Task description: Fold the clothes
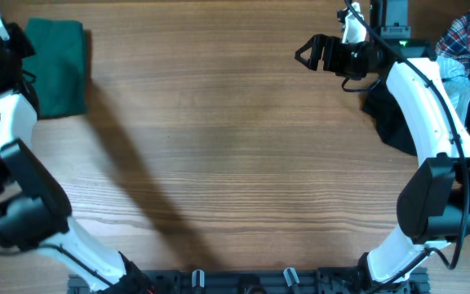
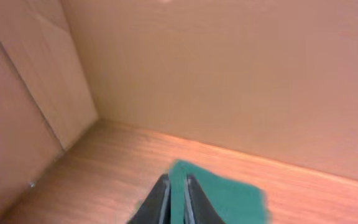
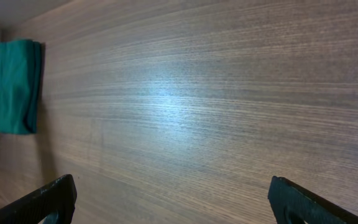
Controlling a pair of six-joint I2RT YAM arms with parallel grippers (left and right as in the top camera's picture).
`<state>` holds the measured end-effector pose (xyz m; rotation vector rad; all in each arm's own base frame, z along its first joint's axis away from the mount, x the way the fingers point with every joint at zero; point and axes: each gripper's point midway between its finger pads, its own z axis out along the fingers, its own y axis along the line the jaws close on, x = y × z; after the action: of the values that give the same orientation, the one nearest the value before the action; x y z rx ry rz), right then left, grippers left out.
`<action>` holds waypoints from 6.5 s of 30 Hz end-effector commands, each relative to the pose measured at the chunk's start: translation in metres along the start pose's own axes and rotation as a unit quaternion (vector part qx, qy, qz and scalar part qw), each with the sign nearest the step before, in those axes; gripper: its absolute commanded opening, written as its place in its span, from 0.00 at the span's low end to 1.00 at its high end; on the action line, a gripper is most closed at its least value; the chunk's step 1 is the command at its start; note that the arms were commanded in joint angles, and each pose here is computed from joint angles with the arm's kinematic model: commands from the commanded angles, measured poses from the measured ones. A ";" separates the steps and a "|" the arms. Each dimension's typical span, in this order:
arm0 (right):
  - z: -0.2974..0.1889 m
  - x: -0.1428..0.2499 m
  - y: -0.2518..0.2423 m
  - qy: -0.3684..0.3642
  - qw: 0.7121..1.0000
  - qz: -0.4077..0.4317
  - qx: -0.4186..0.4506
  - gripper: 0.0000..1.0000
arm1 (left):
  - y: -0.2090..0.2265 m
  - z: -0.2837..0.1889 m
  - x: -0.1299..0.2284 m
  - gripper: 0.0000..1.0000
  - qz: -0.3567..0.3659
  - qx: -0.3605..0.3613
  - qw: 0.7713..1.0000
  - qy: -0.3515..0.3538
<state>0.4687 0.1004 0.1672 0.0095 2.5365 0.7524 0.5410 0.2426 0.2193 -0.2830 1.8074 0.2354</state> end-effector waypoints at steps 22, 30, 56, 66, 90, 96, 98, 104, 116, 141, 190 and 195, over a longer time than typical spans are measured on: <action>-0.190 -0.023 -0.042 -0.148 0.966 0.058 0.202 1.00 | -0.315 -0.197 0.086 1.00 0.036 0.305 0.895 0.324; -0.260 0.002 -0.126 -0.170 0.930 0.165 0.280 1.00 | -0.364 -0.235 0.094 1.00 0.066 0.366 0.868 0.328; -0.271 0.099 -0.312 -0.102 0.827 0.460 0.308 0.99 | -0.373 -0.248 0.101 1.00 0.078 0.376 0.858 0.340; -0.258 0.087 -0.337 -0.120 0.835 0.446 0.301 0.98 | -0.373 -0.248 0.101 1.00 0.078 0.376 0.858 0.340; -0.201 0.064 -0.342 -0.141 0.871 0.398 0.252 0.25 | -0.373 -0.248 0.101 1.00 0.079 0.375 0.859 0.339; -0.243 0.031 -0.318 -0.197 0.874 0.358 0.262 0.29 | -0.373 -0.248 0.101 1.00 0.079 0.375 0.859 0.339; -0.265 0.017 -0.304 -0.224 0.874 0.339 0.266 0.31 | -0.373 -0.248 0.101 1.00 0.079 0.375 0.859 0.339; -0.316 -0.004 -0.256 -0.290 0.869 0.291 0.275 0.30 | -0.373 -0.248 0.101 1.00 0.079 0.375 0.859 0.339; -0.361 -0.028 -0.130 -0.365 0.899 0.163 0.180 0.04 | -0.373 -0.248 0.101 1.00 0.079 0.375 0.859 0.339; -0.353 -0.060 0.251 -0.414 0.867 -0.237 -0.145 0.04 | -0.323 -0.208 0.092 1.00 0.014 0.308 0.885 0.350; -0.475 -0.120 0.135 -0.629 0.770 -0.032 0.107 0.04 | -0.178 -0.135 0.067 1.00 -0.130 0.157 0.925 0.320; -0.472 -0.127 0.051 -0.594 0.784 0.020 0.178 0.04 | -0.182 -0.136 0.067 1.00 -0.133 0.168 0.923 0.321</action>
<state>0.3543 -0.0802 0.6014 0.4482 1.3781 0.1507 0.4591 0.0272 0.1773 -0.3899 2.4037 -0.3659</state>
